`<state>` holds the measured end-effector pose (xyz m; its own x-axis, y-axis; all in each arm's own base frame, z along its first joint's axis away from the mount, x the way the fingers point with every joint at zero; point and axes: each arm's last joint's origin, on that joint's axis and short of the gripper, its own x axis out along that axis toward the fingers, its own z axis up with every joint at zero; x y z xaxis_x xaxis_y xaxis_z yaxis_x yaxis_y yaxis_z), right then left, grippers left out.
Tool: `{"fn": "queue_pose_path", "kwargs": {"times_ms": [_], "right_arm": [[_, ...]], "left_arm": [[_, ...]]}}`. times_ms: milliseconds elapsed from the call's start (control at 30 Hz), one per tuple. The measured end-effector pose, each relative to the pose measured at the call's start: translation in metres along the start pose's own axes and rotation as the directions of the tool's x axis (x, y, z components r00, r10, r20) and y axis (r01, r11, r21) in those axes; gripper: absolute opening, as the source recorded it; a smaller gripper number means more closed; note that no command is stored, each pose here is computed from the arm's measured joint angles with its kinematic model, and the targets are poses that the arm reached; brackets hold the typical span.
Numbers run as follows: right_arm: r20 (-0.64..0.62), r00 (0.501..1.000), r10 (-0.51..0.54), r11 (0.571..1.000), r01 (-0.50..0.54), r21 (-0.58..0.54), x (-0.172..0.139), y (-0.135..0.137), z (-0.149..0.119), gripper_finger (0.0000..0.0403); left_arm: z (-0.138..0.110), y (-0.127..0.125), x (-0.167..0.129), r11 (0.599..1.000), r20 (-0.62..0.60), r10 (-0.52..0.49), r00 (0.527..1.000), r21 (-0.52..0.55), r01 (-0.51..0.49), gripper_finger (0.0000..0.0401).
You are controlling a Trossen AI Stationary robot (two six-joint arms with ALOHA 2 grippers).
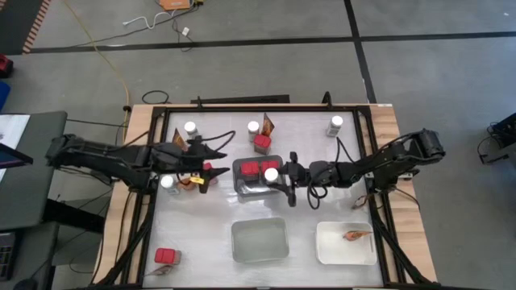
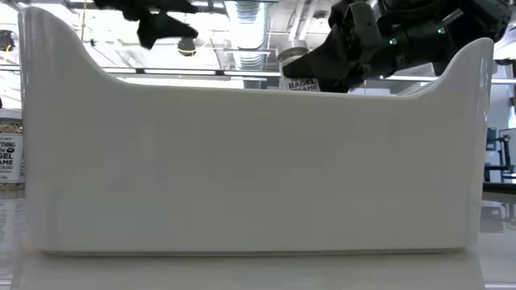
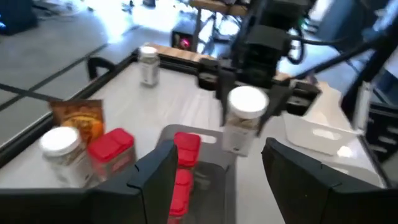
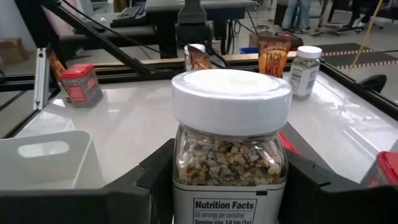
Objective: Sort spices by type
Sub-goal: Put the white seasoning bottle into the gray bin
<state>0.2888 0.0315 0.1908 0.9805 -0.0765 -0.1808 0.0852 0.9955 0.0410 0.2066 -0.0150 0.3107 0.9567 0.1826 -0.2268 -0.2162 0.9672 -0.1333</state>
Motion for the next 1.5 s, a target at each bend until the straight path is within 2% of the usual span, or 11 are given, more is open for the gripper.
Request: {"fn": "queue_pose_path", "kwargs": {"times_ms": [200,367,500,633,800,1033,1500], "right_arm": [[-0.046,0.999,0.013,1.0,-0.013,-0.011,-0.001,0.004,-0.005,0.0221],[-0.047,0.999,0.018,1.0,-0.018,-0.012,-0.001,0.006,-0.005,0.0221],[-0.05,0.999,0.017,1.0,-0.018,-0.012,-0.001,0.006,-0.005,0.0221],[-0.051,0.999,0.018,1.0,-0.018,-0.014,-0.001,0.006,-0.005,0.0221],[-0.056,0.998,0.017,1.0,-0.018,-0.021,-0.001,0.006,-0.006,0.0221],[-0.061,0.998,0.017,1.0,-0.019,-0.025,-0.002,0.006,-0.006,0.0221],[-0.068,0.998,0.016,0.999,-0.018,-0.03,-0.002,0.006,-0.007,0.0221]], "left_arm": [[0.022,-0.017,0.034,0.985,-0.177,-0.027,0.984,0.165,0.056,0.0222],[0.028,-0.032,0.067,0.931,-0.315,-0.046,0.948,0.331,0.155,0.0222],[0.029,-0.042,0.093,0.901,-0.365,-0.041,0.93,0.39,0.193,0.0222],[0.033,-0.05,0.114,0.899,-0.389,-0.045,0.92,0.385,0.207,0.0222],[0.043,-0.052,0.138,0.943,-0.425,-0.091,0.901,0.253,0.215,0.0222],[0.048,-0.048,0.161,0.955,-0.481,-0.084,0.873,0.213,0.209,0.0222],[0.05,-0.044,0.164,0.953,-0.492,-0.074,0.867,0.222,0.208,0.0222]]}}
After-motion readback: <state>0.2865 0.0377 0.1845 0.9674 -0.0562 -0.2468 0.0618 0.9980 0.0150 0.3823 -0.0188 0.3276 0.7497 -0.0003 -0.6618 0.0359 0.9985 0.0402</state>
